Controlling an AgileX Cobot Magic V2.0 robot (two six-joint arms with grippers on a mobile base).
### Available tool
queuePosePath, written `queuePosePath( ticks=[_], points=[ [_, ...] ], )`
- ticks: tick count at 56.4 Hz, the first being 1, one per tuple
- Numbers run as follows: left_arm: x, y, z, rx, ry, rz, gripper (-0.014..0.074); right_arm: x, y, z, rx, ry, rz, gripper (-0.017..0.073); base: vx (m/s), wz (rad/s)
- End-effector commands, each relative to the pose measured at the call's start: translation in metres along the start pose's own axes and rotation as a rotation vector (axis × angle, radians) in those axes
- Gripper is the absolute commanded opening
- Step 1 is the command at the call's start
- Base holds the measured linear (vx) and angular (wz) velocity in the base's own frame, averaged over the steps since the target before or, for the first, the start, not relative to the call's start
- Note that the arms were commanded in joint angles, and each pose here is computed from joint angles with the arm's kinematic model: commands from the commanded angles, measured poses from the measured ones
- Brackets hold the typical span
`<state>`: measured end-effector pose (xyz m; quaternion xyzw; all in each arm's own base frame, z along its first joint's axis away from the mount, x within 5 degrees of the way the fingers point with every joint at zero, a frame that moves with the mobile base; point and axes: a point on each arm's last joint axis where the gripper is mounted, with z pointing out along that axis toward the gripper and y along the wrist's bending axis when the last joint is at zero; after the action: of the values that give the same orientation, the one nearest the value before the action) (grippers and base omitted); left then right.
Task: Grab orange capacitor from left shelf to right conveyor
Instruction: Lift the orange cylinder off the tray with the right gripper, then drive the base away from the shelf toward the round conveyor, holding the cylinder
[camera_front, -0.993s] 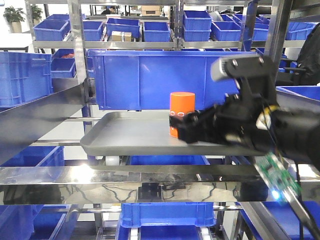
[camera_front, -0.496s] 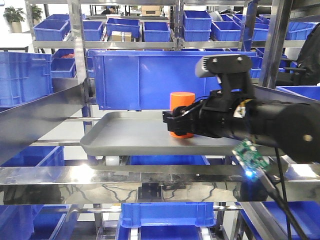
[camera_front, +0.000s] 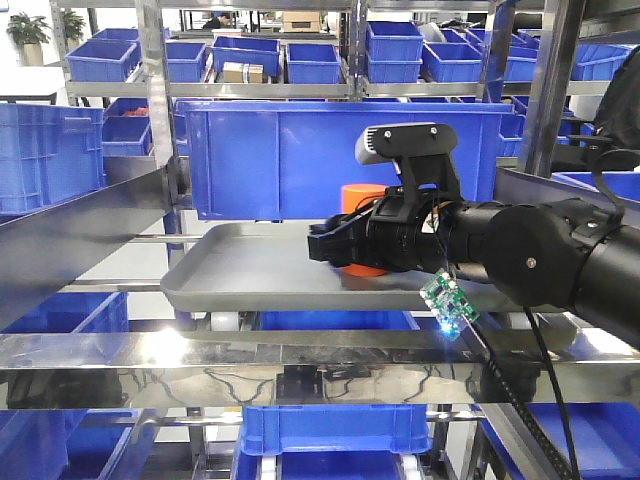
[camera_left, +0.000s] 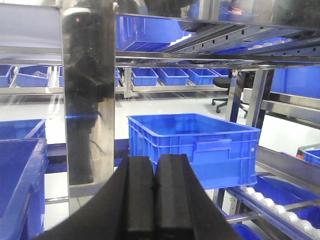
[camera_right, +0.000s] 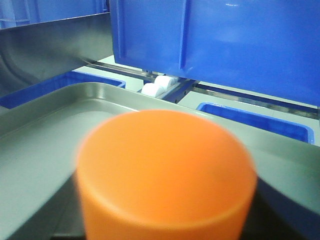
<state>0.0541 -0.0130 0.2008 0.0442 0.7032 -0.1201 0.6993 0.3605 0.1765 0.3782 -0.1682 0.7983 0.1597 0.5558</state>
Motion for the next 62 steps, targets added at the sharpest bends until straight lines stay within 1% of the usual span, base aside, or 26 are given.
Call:
queuePosePath(
  ticks=[1,4,12,17,21,26,30,33,38,52,58,62],
  points=[
    [-0.018,-0.002,-0.002,0.017,-0.115,-0.011,-0.0006,-0.037,0.000,-0.030,0.009,-0.179,-0.018,0.0116,0.00,0.00],
    [-0.018,-0.002,-0.002,0.017,-0.115,-0.011,-0.0006,-0.041,0.000,-0.037,0.010,-0.187,-0.034,-0.0017,0.00,0.00],
    [-0.018,-0.002,-0.002,0.017,-0.115,-0.011,-0.0006,-0.055,0.003,-0.065,0.011,-0.222,-0.099,-0.0013,0.00,0.00],
    [-0.018,-0.002,-0.002,0.017,-0.115,-0.011,-0.0006,-0.062,0.005,-0.093,0.006,-0.209,-0.116,-0.0010,0.00,0.00],
    [-0.018,-0.002,-0.002,0.017,-0.115,-0.011,-0.0006,-0.066,0.006,-0.122,0.011,-0.195,-0.143,-0.0010,0.00,0.00],
    [-0.018,-0.002,-0.002,0.017,-0.115,-0.011,-0.0006,-0.064,0.007,-0.155,0.019,-0.196,-0.164,-0.0008,0.00,0.00],
    [-0.018,-0.002,-0.002,0.017,-0.115,-0.011,-0.0006,-0.055,0.007,-0.181,0.028,-0.220,-0.178,-0.0008,0.00,0.00],
    [-0.018,-0.002,-0.002,0.017,-0.115,-0.011,-0.0006,-0.042,0.007,-0.203,0.037,-0.256,-0.188,-0.0008,0.00,0.00],
    [-0.018,-0.002,-0.002,0.017,-0.115,-0.011,-0.0006,-0.016,0.006,-0.232,0.041,-0.321,-0.185,-0.0008,0.00,0.00],
    [-0.018,-0.002,-0.002,0.017,-0.115,-0.011,-0.0006,0.093,0.003,-0.311,0.043,-0.459,-0.159,-0.0008,0.00,0.00],
    [-0.018,-0.002,-0.002,0.017,-0.115,-0.011,-0.0006,0.135,0.002,-0.334,0.045,-0.531,-0.159,-0.0008,0.00,0.00],
    [-0.018,-0.002,-0.002,0.017,-0.115,-0.011,-0.0006,0.157,0.001,-0.345,0.048,-0.578,-0.160,-0.0008,0.00,0.00]
  ],
)
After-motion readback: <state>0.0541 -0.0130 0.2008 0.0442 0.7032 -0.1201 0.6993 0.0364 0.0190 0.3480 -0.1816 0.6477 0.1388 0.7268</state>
